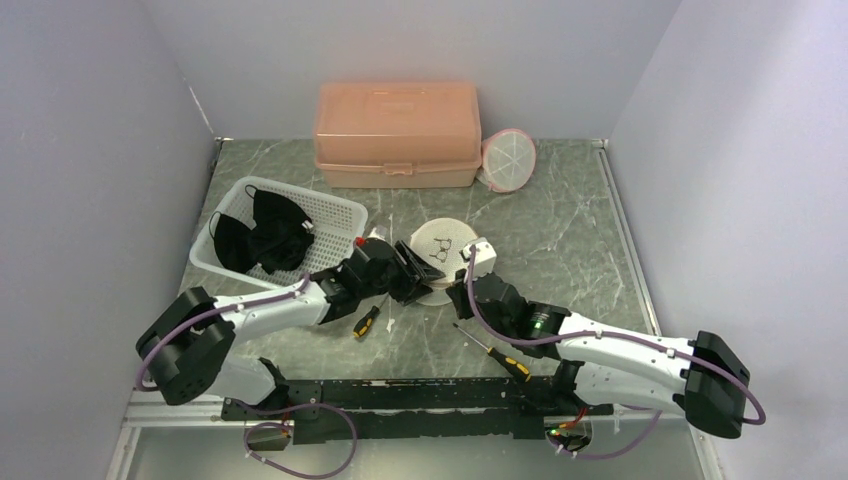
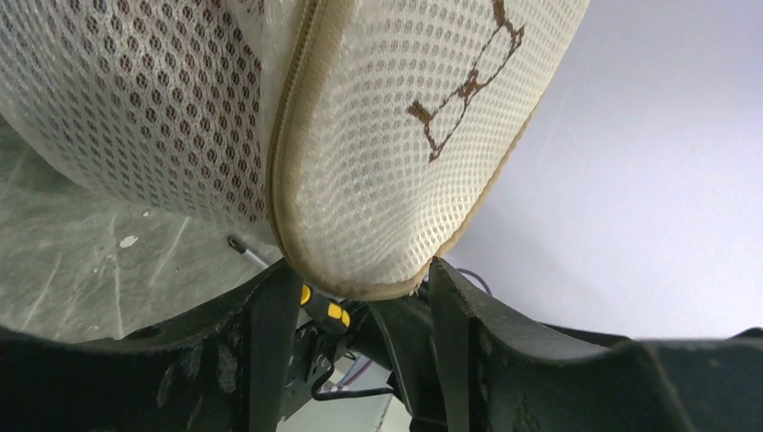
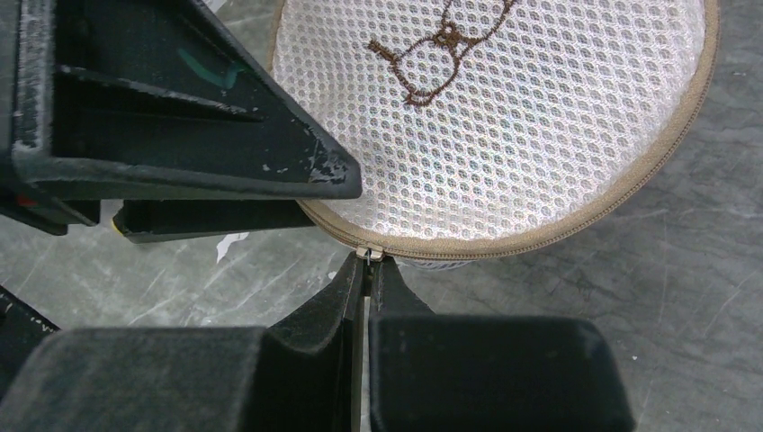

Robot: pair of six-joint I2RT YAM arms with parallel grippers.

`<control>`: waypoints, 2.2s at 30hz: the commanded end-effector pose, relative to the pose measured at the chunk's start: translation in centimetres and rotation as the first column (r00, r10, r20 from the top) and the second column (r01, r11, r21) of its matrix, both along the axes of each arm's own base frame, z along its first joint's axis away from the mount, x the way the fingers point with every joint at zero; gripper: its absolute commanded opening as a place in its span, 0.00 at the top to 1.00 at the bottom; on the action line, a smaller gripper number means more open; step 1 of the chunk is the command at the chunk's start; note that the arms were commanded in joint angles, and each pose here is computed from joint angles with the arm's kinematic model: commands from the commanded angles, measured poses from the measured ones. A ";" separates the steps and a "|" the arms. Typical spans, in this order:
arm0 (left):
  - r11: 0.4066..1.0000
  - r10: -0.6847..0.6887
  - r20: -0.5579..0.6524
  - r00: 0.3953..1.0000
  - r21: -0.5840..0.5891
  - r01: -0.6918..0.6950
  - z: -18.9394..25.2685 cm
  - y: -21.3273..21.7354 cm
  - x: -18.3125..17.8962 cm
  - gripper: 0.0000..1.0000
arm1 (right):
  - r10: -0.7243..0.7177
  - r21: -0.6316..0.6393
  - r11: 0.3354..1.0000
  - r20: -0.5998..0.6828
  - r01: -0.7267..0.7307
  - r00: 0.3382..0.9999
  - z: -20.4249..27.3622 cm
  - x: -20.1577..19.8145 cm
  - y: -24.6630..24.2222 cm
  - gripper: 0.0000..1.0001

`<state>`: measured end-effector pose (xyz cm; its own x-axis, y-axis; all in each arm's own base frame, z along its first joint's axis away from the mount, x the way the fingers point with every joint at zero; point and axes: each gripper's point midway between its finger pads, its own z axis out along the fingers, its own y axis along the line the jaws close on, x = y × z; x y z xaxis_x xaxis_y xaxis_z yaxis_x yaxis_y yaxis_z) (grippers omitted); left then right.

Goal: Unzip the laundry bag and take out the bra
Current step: Unzip the laundry bag at the center of the board.

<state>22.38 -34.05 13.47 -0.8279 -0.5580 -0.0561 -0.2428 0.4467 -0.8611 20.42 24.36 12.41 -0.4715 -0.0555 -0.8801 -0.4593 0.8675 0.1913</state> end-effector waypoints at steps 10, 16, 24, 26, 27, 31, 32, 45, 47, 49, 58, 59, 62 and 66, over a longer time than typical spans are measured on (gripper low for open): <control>0.995 0.084 0.036 0.996 -0.046 -0.083 1.3 -0.9 2.2 0.65 | 0.007 0.059 0.998 0.031 -0.008 0.999 1.4 0.0 0.3 1.00; 0.993 0.116 0.066 0.991 -0.033 -0.114 1.4 0.2 2.9 0.80 | -0.012 0.042 0.999 0.039 0.011 0.999 1.4 0.1 -0.4 1.00; 0.992 0.117 0.078 0.990 -0.049 -0.113 1.8 2.0 3.7 0.97 | -0.073 -0.006 0.997 0.062 0.073 0.995 1.2 1.0 -1.9 1.00; 0.994 0.101 0.084 0.991 -0.047 -0.097 2.2 2.3 3.8 0.97 | -0.096 -0.010 0.995 0.057 0.097 0.994 1.0 1.5 -2.4 1.00; 0.995 0.089 0.087 0.992 -0.044 -0.085 2.3 2.4 3.8 0.97 | -0.100 -0.009 0.995 0.052 0.101 0.994 0.9 1.6 -2.5 1.00; 0.999 0.021 0.085 0.996 -0.025 -0.019 2.3 2.7 3.8 0.97 | -0.148 -0.003 0.989 0.022 0.148 0.989 0.0 2.9 -3.5 1.00; 1.000 0.004 0.080 0.997 -0.022 -0.003 2.2 2.7 3.8 0.97 | -0.158 -0.003 0.987 0.013 0.158 0.987 -0.3 3.1 -3.7 1.00; 0.915 -0.398 0.212 0.892 0.157 0.371 4.9 2.2 4.1 0.97 | -0.129 0.087 0.989 0.114 0.119 0.985 3.6 3.5 -3.1 1.00; 0.863 -0.481 0.177 0.859 0.268 0.428 5.2 2.8 4.1 0.97 | -0.106 0.081 0.992 0.145 0.095 0.984 4.7 2.5 -2.7 1.00; 0.842 -0.516 0.229 0.826 0.315 0.438 6.9 2.8 4.9 0.97 | -0.088 0.092 0.993 0.157 0.074 0.984 5.6 1.6 -2.2 1.00; 0.833 -0.531 0.371 0.762 0.394 0.388 10.9 3.1 9.2 0.38 | -0.048 0.152 0.988 0.151 0.025 0.987 7.5 0.9 0.6 1.00; 0.834 -0.525 0.343 0.779 0.391 0.389 9.7 3.3 9.1 0.33 | -0.054 0.152 0.988 0.138 0.033 0.989 7.0 1.0 0.9 1.00; 0.856 -0.467 0.266 0.844 0.374 0.356 5.8 4.7 8.2 0.28 | -0.070 0.130 0.990 0.097 0.057 0.993 4.9 1.3 1.3 1.00; 0.896 -0.353 0.268 0.896 0.372 0.242 4.9 7.3 6.3 0.23 | -0.078 0.103 0.992 0.063 0.071 0.995 2.9 1.2 1.3 1.00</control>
<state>30.26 -29.00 18.47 -0.8761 -0.0892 -0.4738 0.2884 0.6907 -0.6632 21.21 24.91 14.53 -0.4194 -0.0092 -0.9077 -0.4330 0.8809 0.1911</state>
